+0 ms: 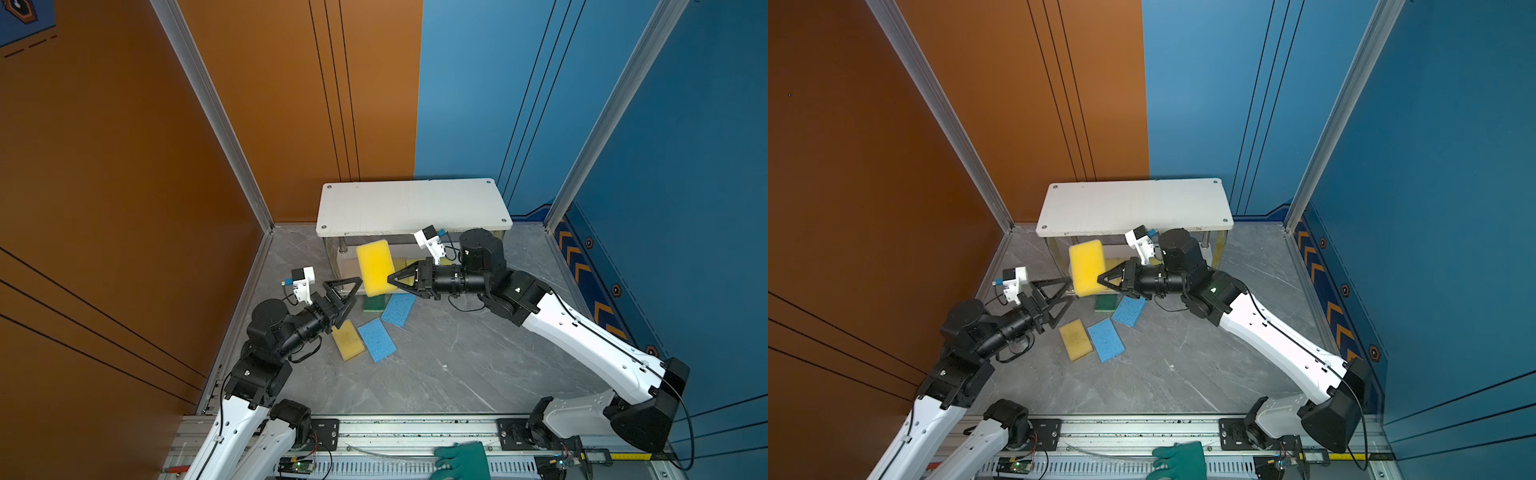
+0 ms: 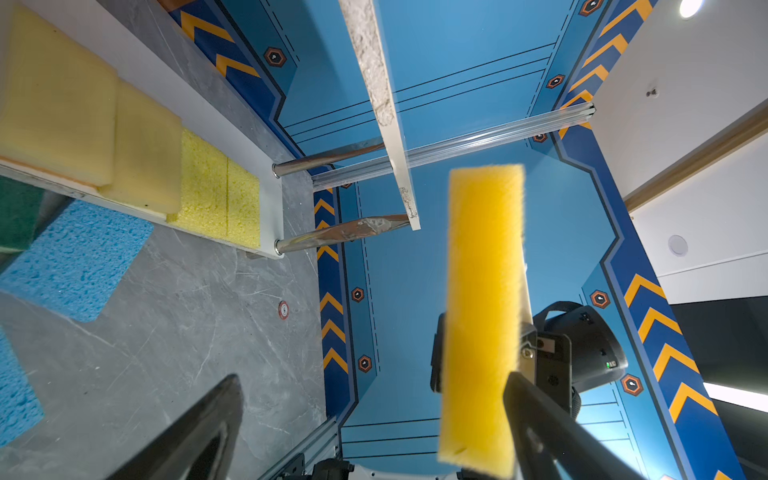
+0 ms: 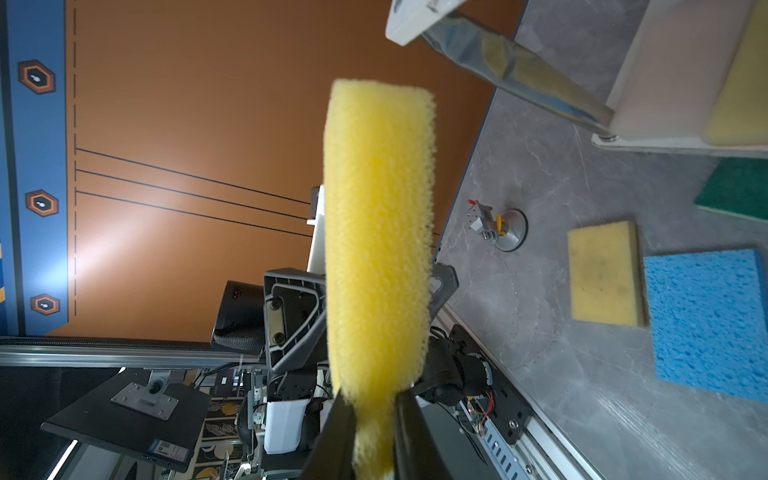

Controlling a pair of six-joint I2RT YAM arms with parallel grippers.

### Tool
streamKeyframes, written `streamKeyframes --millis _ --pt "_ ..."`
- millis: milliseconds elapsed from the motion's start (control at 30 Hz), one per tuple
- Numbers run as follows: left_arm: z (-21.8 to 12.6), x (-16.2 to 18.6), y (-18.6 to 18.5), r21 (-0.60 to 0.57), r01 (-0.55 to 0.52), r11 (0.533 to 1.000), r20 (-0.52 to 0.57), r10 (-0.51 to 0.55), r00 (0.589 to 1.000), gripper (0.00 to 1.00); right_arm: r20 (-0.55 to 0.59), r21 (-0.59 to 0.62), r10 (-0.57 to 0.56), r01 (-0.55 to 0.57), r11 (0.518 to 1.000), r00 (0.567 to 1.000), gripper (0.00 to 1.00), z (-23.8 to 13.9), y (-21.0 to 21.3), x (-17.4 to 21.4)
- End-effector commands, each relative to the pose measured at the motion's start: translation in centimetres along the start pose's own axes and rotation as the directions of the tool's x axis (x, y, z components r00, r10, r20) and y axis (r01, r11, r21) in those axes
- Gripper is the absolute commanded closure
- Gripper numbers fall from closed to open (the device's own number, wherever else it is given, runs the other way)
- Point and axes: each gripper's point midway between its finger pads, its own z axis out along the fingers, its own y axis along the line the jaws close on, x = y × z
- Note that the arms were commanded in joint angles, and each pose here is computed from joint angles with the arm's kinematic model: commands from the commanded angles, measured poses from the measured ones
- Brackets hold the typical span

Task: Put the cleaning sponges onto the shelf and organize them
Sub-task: 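Carry the yellow foam sponge onto the top shelf surface with the right gripper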

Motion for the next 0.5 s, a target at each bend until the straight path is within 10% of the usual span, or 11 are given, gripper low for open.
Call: streamKeyframes --millis 0,467 --pt "-2.4 0.8 1.7 -0.135 -0.078 0.988 -0.01 0.077 0.997 0.02 0.029 0.025 -0.055 0.054 0.998 0.998 0.84 0.2 0.4 -1.7" --pt "-4.9 3.0 4.9 -0.229 -0.052 0.972 -0.038 0.045 0.998 0.02 0.115 0.036 -0.099 0.096 0.995 0.988 0.84 7.4 2.7 -9.4"
